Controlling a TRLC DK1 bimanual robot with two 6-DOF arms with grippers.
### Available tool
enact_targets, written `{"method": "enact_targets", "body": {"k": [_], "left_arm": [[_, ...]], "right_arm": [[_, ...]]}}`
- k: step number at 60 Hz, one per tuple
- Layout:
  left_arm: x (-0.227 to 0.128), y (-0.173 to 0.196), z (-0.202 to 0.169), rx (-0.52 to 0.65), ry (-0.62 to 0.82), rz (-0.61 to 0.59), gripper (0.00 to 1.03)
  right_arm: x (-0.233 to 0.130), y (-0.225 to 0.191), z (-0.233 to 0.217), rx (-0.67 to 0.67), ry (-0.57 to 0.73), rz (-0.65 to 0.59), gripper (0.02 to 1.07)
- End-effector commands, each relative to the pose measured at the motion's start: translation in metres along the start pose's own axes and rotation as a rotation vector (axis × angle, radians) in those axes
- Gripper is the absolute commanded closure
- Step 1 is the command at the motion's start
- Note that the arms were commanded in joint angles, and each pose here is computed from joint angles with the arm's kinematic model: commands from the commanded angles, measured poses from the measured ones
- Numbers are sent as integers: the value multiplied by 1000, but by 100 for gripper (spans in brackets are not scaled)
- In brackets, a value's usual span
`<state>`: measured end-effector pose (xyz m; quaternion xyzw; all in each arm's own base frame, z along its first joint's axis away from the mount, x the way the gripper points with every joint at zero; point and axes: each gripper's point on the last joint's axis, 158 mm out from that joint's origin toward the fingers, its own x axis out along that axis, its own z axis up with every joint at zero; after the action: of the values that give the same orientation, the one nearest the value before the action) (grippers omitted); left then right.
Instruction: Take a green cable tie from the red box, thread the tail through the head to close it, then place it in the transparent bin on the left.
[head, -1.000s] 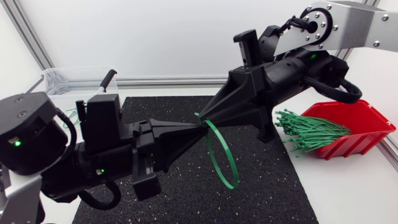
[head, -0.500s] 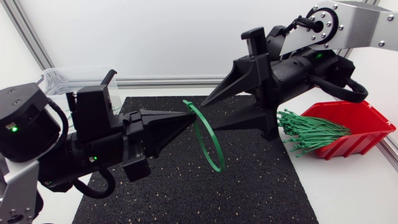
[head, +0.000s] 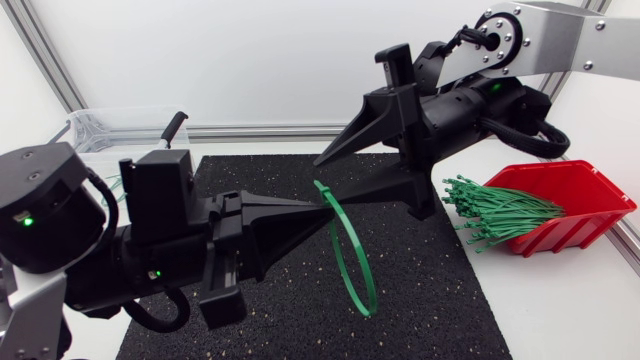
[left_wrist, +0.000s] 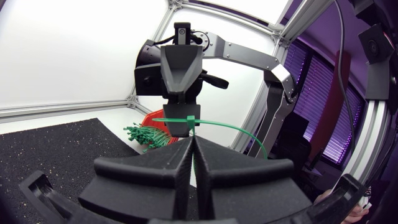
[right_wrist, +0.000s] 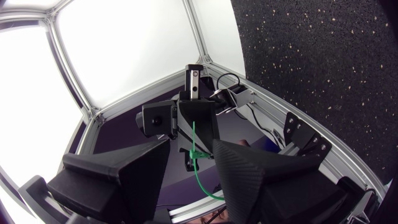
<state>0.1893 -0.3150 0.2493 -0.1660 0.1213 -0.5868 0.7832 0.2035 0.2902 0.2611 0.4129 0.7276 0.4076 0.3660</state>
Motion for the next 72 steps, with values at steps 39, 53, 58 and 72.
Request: {"method": "enact_targets", "body": {"k": [39, 53, 58, 72], "left_arm": [[2, -6, -11, 20, 27, -23, 100], [2, -12, -9, 24, 25, -38, 100], [2, -18, -9, 25, 28, -50, 100], [1, -36, -5, 37, 24, -79, 100]], "right_arm": [[6, -6, 1, -52, -2, -37, 101], [5, -11, 6, -54, -15, -50, 101], [7, -20, 17, -35, -24, -71, 101], [9, -49, 49, 26, -37, -94, 101]]}}
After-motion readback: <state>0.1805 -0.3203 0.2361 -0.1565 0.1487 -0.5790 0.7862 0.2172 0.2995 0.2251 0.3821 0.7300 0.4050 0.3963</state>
